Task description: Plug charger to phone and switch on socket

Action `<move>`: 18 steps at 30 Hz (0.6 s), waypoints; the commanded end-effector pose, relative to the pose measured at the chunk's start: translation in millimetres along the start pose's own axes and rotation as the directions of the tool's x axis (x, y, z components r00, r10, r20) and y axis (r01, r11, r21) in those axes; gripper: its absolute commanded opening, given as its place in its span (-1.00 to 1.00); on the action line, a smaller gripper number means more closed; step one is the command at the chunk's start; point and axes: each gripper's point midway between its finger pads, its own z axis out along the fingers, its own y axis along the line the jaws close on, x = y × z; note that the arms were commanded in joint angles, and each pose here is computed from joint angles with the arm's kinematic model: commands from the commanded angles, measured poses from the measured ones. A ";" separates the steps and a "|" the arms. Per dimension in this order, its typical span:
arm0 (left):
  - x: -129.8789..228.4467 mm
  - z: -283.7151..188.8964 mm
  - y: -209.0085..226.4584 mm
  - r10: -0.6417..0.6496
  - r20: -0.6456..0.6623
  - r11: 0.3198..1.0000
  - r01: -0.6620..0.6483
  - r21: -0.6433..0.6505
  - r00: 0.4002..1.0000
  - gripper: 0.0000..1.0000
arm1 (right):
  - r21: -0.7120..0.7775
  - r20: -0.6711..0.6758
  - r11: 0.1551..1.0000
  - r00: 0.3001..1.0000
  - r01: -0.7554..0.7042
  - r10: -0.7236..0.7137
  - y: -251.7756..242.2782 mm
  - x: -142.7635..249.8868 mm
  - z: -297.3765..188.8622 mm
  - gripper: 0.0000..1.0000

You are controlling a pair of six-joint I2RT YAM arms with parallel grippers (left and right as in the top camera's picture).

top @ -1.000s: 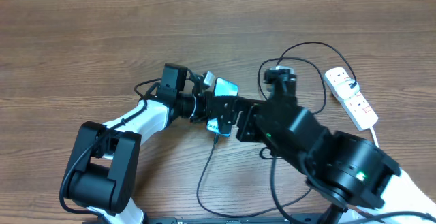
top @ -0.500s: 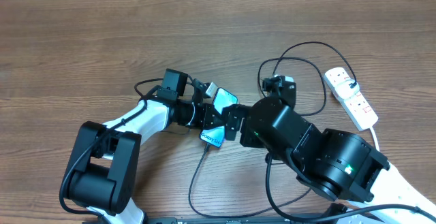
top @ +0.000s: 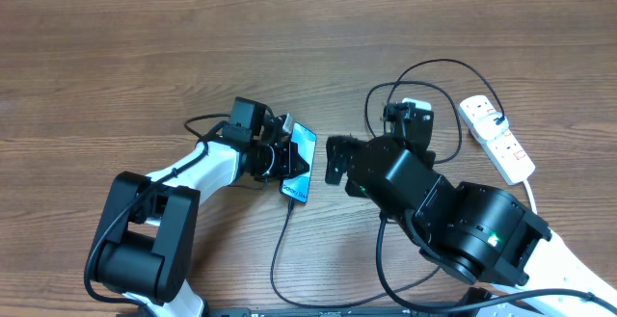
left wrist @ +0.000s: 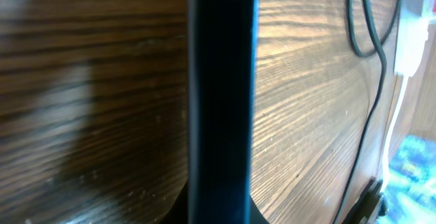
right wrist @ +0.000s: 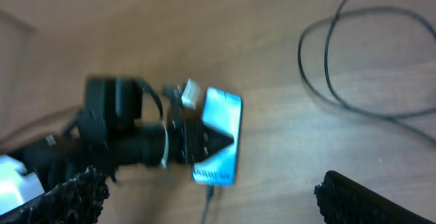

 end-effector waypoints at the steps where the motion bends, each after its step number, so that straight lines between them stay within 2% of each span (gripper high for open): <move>1: -4.8 1.2 -4.7 -0.105 0.014 0.994 0.105 0.004 0.994 -0.91 | 0.012 0.209 0.998 0.976 -0.068 0.064 -0.7 -43.0 -10.6 1.00; 4: -8.7 1.3 -5.9 -0.145 0.029 0.989 0.145 0.008 0.989 -0.91 | -0.079 0.353 0.986 0.920 -0.149 0.167 18.8 -77.5 -18.8 1.00; 8: -17.5 1.2 -4.0 -0.240 0.072 0.971 0.241 0.002 0.968 -0.91 | -0.190 0.434 0.976 0.883 -0.101 0.176 48.2 -103.7 -31.4 1.00; 18: -23.4 9.0 0.3 -0.276 0.085 0.961 0.276 0.012 0.957 -0.92 | -0.137 0.400 0.989 0.910 -0.060 0.111 55.1 -89.8 -4.6 1.00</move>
